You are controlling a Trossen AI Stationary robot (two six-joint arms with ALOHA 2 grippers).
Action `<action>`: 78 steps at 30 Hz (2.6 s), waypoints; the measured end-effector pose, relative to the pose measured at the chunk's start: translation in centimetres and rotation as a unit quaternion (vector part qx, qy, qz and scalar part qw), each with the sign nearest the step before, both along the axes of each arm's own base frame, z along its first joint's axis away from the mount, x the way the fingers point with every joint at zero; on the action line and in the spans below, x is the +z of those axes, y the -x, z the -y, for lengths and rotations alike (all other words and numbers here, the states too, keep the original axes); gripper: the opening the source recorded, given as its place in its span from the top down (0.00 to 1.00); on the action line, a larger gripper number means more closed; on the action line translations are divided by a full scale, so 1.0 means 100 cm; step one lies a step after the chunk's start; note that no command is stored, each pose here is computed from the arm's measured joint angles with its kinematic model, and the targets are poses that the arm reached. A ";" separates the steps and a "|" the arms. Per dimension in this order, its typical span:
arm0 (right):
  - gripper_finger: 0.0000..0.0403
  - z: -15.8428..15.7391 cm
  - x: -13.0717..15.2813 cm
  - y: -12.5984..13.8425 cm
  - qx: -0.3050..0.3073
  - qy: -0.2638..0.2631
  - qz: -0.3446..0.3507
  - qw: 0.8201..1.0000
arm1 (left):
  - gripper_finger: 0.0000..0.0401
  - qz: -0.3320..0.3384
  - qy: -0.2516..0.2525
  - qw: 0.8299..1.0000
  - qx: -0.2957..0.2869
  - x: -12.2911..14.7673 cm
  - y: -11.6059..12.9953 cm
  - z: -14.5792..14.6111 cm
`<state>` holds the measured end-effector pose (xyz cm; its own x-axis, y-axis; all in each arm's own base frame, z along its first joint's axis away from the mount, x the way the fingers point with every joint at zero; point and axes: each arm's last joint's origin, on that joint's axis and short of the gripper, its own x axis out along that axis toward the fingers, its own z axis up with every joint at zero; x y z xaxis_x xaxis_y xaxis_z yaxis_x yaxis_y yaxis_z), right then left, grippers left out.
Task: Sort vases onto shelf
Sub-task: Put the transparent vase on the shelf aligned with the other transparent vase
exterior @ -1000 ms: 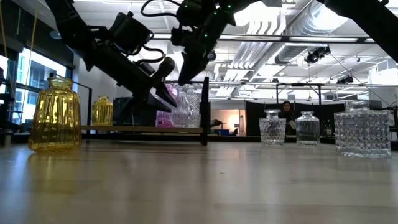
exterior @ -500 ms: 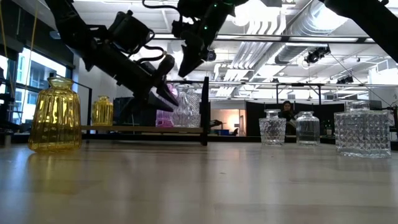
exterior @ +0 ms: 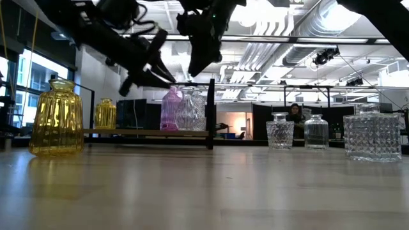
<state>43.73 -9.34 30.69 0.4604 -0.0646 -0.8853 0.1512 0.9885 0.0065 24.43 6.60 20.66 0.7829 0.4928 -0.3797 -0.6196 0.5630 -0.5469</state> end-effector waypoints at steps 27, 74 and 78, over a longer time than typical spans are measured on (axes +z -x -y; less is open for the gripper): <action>0.78 -0.057 -0.099 -0.026 -0.327 -0.058 0.141 0.933 | 0.78 0.009 -0.089 0.995 0.038 0.072 0.139 0.029; 1.00 -0.014 -0.107 -0.019 -0.393 -0.004 0.162 0.905 | 0.78 -0.015 -0.074 0.997 0.003 0.066 0.143 0.031; 1.00 -0.016 -0.107 -0.020 -0.392 -0.004 0.169 0.904 | 0.78 -0.015 -0.074 0.997 0.003 0.066 0.143 0.031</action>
<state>45.72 -7.71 20.04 0.5208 -0.4832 -0.7038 0.7936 0.5779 0.1904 10.12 3.45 27.31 0.7690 0.5500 -0.3257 -0.6382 0.6324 -0.4390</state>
